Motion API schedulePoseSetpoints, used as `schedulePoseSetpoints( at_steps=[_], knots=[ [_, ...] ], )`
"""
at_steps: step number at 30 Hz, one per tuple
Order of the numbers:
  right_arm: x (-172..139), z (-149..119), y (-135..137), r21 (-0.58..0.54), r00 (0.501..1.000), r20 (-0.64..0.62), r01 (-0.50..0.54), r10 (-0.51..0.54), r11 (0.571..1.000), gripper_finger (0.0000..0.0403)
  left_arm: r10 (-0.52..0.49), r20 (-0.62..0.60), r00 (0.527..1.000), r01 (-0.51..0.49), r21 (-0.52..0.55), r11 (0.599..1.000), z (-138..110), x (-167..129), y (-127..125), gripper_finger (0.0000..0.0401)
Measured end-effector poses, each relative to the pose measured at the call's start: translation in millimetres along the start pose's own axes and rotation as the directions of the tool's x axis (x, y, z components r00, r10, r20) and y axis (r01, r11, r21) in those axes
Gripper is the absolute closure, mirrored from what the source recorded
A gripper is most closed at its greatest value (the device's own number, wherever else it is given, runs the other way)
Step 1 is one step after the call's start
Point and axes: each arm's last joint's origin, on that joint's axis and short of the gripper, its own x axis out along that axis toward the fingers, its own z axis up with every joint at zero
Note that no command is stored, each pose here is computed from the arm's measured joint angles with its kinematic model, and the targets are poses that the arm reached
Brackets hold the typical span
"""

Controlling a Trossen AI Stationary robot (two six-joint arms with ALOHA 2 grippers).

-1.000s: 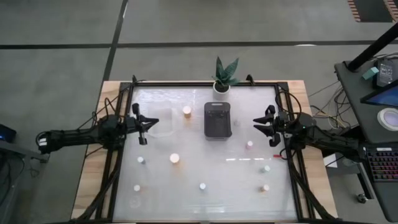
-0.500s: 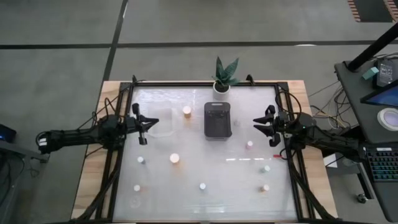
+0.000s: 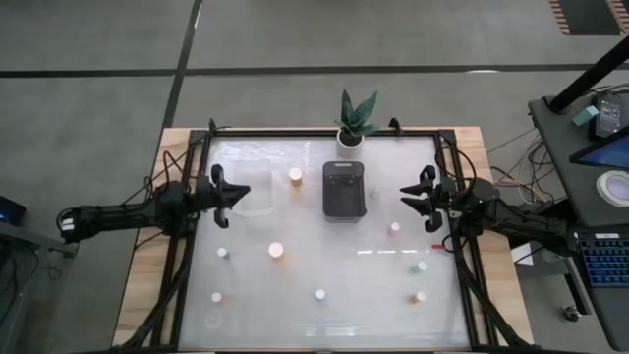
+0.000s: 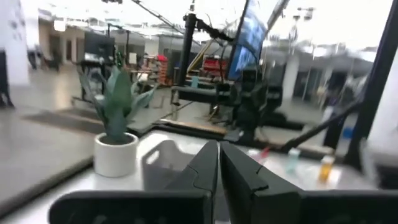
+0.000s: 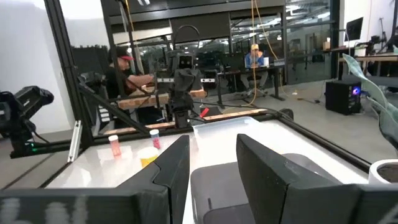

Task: Pick and place medicine bottles into bin by pill shape (circle, oval)
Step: Put the top center yellow pill bottle into the transparent bin

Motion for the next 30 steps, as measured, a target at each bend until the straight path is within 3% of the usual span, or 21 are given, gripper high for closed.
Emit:
schedulePoseSetpoints(
  at_steps=[4,6,11,14,18,25,30],
  knots=[
    [0,0,0,0.024,1.0,0.0,0.0,0.0,1.0,0.028,-0.001,0.008,1.0,0.003,-0.273,0.962,1,0,0,0.0398],
    [0,0,0,0.034,1.0,0.002,0.0,0.0,0.999,0.028,-0.004,0.02,1.0,0.01,-0.319,0.948,2,0,0,0.0398],
    [0,1,-1,0.289,0.999,0.015,0.026,-0.032,0.957,0.028,-0.003,0.015,1.0,0.006,-0.237,0.971,1,0,0,0.0398],
    [0,1,-1,0.362,0.999,0.015,0.024,-0.031,0.932,0.028,0.002,0.027,1.0,0.004,-0.199,0.98,3,0,0,0.0398],
    [0,1,-1,0.373,0.999,0.015,0.023,-0.031,0.928,0.028,-0.002,0.159,0.987,0.03,-0.178,0.983,16,-1,-2,0.0398],
    [0,3,-1,0.37,0.999,0.031,0.019,-0.032,0.929,0.028,-0.039,0.39,0.92,0.098,-0.134,0.986,38,-8,-5,0.0398],
    [0,3,-2,0.369,0.995,0.036,0.07,-0.089,0.927,0.028,-0.054,0.494,0.868,0.073,-0.018,0.997,48,-13,-7,0.0398]
  ],
)
